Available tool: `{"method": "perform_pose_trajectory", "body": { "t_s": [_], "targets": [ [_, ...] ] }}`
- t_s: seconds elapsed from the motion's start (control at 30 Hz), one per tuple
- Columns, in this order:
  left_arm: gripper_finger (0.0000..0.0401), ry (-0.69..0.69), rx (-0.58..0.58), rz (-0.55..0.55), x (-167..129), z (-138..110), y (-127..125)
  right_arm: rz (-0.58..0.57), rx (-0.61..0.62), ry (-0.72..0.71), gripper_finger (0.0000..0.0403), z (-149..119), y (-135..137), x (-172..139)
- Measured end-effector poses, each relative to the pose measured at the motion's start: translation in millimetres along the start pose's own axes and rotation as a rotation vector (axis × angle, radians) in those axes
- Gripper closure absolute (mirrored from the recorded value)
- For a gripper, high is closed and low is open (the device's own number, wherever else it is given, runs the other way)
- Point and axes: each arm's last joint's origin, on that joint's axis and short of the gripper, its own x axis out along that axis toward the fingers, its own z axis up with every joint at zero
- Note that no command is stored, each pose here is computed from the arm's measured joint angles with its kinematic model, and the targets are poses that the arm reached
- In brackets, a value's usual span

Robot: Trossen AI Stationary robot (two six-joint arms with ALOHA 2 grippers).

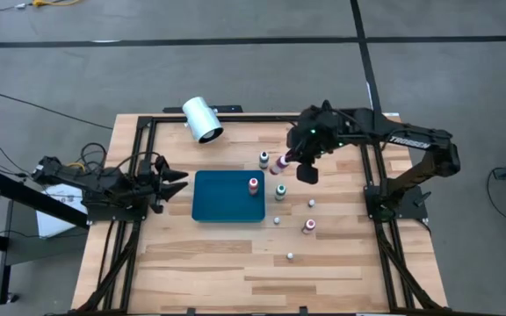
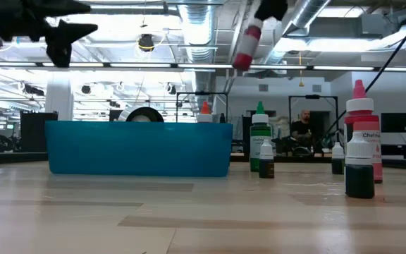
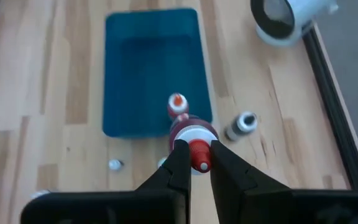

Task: Pick & Place food coloring
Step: Put the large red food coloring bottle into the bin

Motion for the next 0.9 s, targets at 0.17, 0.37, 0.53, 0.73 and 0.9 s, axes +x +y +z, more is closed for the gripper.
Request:
{"method": "perform_pose_trajectory", "body": {
  "t_s": [0.17, 0.37, 0.53, 0.73, 0.9],
  "targets": [
    [0.0241, 0.066, 0.050, 0.032, 20, 18, -14, 0.023, -0.013, -0.057, 0.0373, 8, 12, -3],
    [0.0241, 0.182, 0.113, 0.095, 56, 42, -36, 0.054, -0.046, -0.138, 0.0377, 17, 27, -2],
    [0.0241, 0.282, 0.160, 0.131, 88, 62, -52, 0.076, -0.046, -0.230, 0.0375, 26, 37, -4],
    [0.0241, 0.361, 0.187, 0.155, 121, 83, -67, 0.096, -0.058, -0.262, 0.0377, 32, 46, 3],
    [0.0241, 0.436, 0.178, 0.085, 143, 91, -78, 0.105, -0.057, -0.241, 0.0373, 38, 50, 25]
  ]
}}
